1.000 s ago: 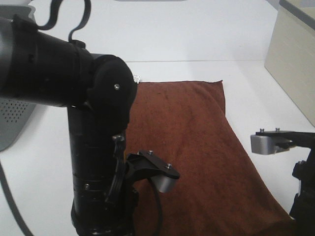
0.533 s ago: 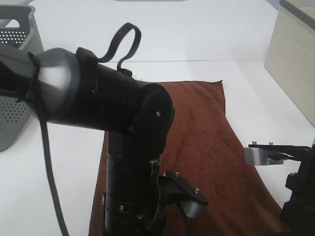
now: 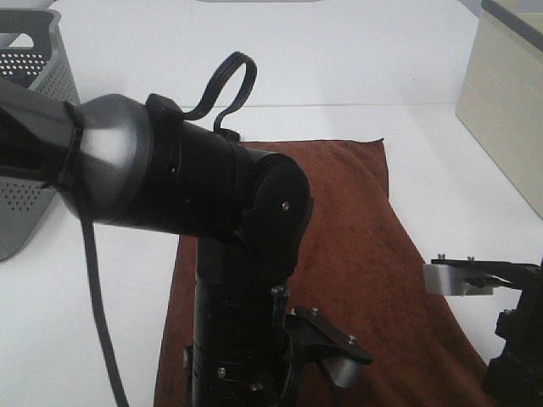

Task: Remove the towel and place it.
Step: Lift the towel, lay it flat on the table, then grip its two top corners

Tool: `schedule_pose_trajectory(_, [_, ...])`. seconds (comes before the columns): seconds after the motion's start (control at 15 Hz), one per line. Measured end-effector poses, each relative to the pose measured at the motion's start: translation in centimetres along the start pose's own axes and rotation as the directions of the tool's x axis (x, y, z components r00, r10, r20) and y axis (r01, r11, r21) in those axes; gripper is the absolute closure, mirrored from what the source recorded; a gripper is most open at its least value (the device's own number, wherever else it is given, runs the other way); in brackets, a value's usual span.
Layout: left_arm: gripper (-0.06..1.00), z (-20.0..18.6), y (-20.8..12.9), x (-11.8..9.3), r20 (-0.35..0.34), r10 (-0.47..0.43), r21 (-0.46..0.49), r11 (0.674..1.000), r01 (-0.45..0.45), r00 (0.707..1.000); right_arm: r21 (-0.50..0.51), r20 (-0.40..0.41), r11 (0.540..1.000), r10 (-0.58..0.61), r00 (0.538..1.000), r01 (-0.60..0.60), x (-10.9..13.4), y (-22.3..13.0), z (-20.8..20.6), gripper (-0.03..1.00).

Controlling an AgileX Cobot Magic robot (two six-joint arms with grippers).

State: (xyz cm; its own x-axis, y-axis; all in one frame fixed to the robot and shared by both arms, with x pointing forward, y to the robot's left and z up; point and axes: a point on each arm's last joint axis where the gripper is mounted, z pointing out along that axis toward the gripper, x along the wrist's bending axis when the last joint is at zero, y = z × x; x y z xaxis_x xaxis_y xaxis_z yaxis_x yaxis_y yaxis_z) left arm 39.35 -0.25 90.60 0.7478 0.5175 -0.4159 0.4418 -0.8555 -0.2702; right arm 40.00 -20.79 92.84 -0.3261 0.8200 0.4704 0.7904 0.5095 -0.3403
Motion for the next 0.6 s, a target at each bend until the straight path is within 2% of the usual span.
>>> schedule_pose_trajectory(0.13, [0.31, 0.0, 0.0, 0.0, 0.005, -0.047, -0.001, 0.999, 0.047, 0.999, -0.011, -0.005, 0.999, 0.039, 0.999, -0.039, 0.0, 0.1, 0.0, 0.53])
schedule_pose_trajectory(0.2, [0.19, -0.1, 0.1, -0.1, 0.006, -0.053, -0.003, 0.999, 0.053, 0.999, -0.022, -0.003, 0.998, 0.065, 0.998, -0.065, 0.0, 0.2, 0.0, 0.42])
schedule_pose_trajectory(0.33, [0.11, -0.8, 0.2, -0.4, 0.006, -0.046, -0.032, 0.998, 0.046, 0.999, -0.026, -0.007, 0.996, 0.086, 0.996, -0.086, 0.0, 0.2, 0.0, 0.20])
schedule_pose_trajectory(0.47, [0.10, -1.4, 0.3, -0.9, 0.009, -0.041, -0.053, 0.998, 0.042, 0.999, -0.026, -0.008, 0.996, 0.087, 0.996, -0.088, 0.1, 0.2, 0.0, 0.14])
schedule_pose_trajectory(0.6, [0.09, -1.0, 0.3, -1.8, -0.003, -0.012, -0.043, 0.999, 0.012, 1.000, -0.029, -0.016, 0.995, 0.093, 0.996, -0.093, 0.1, 0.3, 0.0, 0.12])
